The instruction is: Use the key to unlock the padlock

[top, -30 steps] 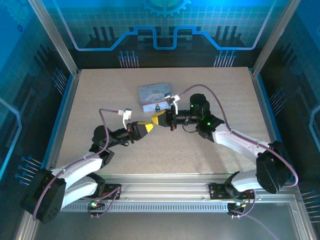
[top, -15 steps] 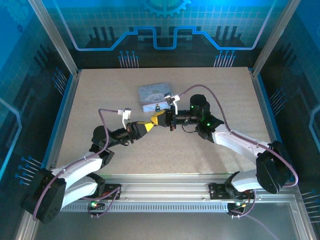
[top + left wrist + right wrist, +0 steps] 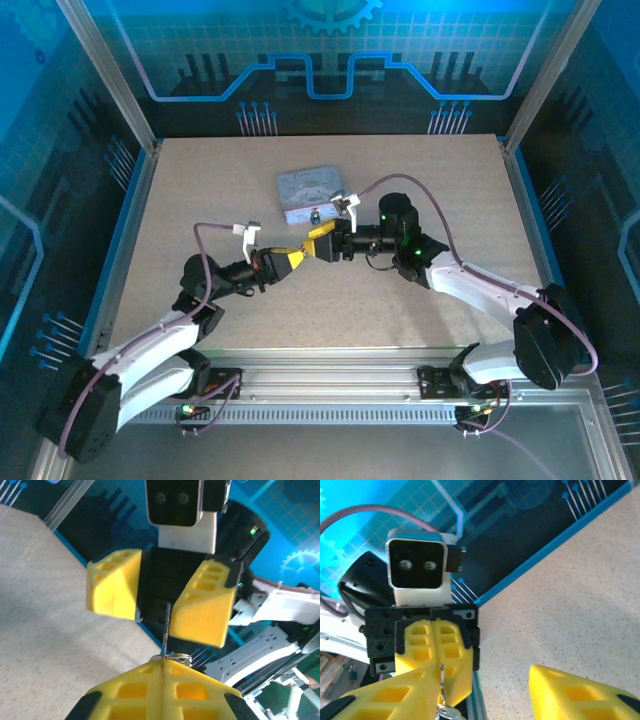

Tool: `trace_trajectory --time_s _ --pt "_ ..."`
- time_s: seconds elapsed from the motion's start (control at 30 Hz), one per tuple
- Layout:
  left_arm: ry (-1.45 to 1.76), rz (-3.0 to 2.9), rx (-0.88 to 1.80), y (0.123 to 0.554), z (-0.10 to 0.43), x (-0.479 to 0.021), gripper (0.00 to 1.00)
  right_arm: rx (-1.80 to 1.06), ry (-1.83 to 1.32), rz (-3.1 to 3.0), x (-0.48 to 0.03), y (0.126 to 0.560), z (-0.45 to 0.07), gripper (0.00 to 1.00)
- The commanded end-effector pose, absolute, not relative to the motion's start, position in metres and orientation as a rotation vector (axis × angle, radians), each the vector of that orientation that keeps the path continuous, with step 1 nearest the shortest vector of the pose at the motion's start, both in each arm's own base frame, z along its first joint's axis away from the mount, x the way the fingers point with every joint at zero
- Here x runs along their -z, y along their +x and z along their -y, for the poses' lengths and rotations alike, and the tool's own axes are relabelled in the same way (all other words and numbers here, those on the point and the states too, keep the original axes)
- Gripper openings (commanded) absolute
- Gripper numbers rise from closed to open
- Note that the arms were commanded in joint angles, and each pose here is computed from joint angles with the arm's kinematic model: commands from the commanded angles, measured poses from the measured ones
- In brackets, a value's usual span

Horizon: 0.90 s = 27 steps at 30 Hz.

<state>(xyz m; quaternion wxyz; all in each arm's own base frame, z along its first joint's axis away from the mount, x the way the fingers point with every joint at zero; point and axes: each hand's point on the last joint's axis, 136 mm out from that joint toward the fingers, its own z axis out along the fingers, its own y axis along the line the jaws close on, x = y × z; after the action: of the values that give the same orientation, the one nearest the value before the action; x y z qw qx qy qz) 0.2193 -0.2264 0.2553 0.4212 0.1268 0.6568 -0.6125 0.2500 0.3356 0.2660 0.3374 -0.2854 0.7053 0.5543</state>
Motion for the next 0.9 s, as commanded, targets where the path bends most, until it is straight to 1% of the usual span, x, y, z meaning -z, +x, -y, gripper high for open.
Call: trace_trajectory --time_s 0.0,0.07,0.27,0.47,0.6,0.7,0.87 --pt "0.339 -1.766 1.377 0.224 0.221 -0.234 0.0 -1.323 -0.655 -1.909 -0.265 0.262 -0.316 0.56" --pt "0.337 -1.822 1.296 0.223 0.214 -0.226 0.0 -1.232 -0.606 -1.948 -0.264 0.273 -0.308 0.57" --pt "0.296 -1.946 1.107 0.223 0.194 -0.204 0.0 -0.973 -0.485 -2.11 -0.218 0.309 -0.295 0.58" --pt "0.232 -2.02 1.051 0.225 0.186 -0.188 0.0 -0.716 -0.401 -2.296 -0.148 0.353 -0.299 0.61" --pt "0.191 -2.06 0.998 0.225 0.178 -0.177 0.0 -0.536 -0.403 -2.383 -0.105 0.378 -0.308 0.62" --pt "0.176 -2.068 0.983 0.227 0.176 -0.171 0.0 -0.427 -0.403 -2.41 -0.082 0.395 -0.314 0.63" --pt "0.164 -2.067 0.952 0.232 0.173 -0.165 0.0 -0.386 -0.374 -2.405 -0.065 0.416 -0.323 0.63"
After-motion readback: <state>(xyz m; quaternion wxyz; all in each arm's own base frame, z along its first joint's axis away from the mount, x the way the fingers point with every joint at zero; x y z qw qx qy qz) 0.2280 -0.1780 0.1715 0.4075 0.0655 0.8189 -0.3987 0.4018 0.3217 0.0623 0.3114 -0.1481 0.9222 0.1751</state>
